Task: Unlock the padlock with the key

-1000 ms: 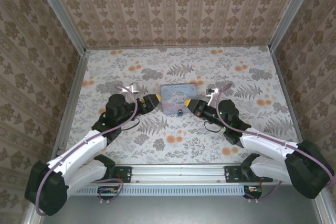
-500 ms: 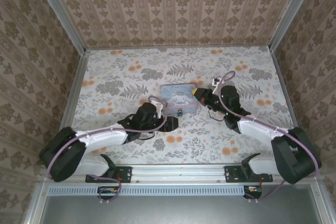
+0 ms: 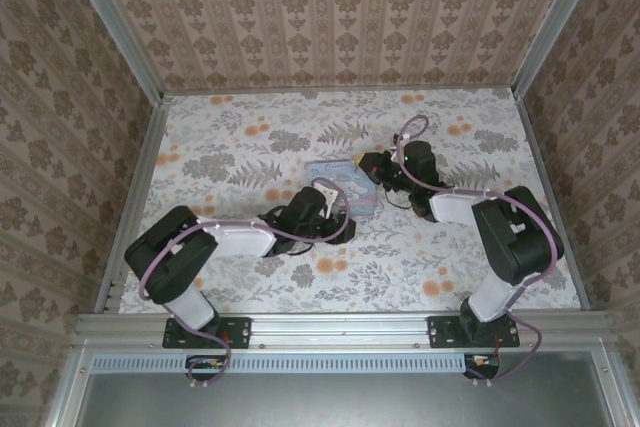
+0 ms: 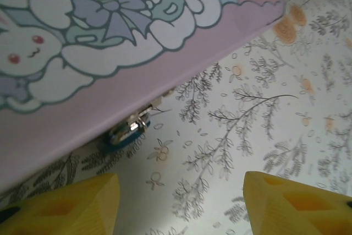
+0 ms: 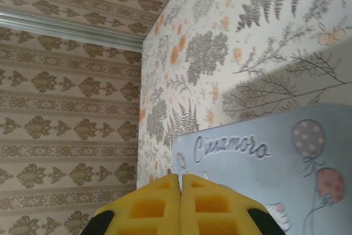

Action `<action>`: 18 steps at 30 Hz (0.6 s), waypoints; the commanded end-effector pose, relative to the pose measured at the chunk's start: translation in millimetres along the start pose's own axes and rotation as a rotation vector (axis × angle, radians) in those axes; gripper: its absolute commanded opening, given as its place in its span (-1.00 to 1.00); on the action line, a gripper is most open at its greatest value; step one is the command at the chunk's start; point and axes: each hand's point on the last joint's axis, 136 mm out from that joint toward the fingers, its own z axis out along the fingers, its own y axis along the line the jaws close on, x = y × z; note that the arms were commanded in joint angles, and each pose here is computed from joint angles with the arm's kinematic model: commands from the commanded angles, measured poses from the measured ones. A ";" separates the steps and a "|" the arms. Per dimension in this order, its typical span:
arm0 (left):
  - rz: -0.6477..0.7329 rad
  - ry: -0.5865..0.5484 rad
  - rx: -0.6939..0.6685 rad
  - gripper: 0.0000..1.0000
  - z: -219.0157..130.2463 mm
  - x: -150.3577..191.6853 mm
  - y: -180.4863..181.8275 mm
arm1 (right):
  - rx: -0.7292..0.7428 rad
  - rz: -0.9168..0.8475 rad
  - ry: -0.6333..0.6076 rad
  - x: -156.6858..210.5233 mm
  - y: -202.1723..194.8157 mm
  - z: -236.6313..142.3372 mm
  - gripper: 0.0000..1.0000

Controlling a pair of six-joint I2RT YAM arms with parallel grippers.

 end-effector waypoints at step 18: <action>0.256 -0.180 -0.246 0.10 25.6 -14.5 26.0 | -0.021 0.037 0.044 3.7 -17.0 17.4 -1.00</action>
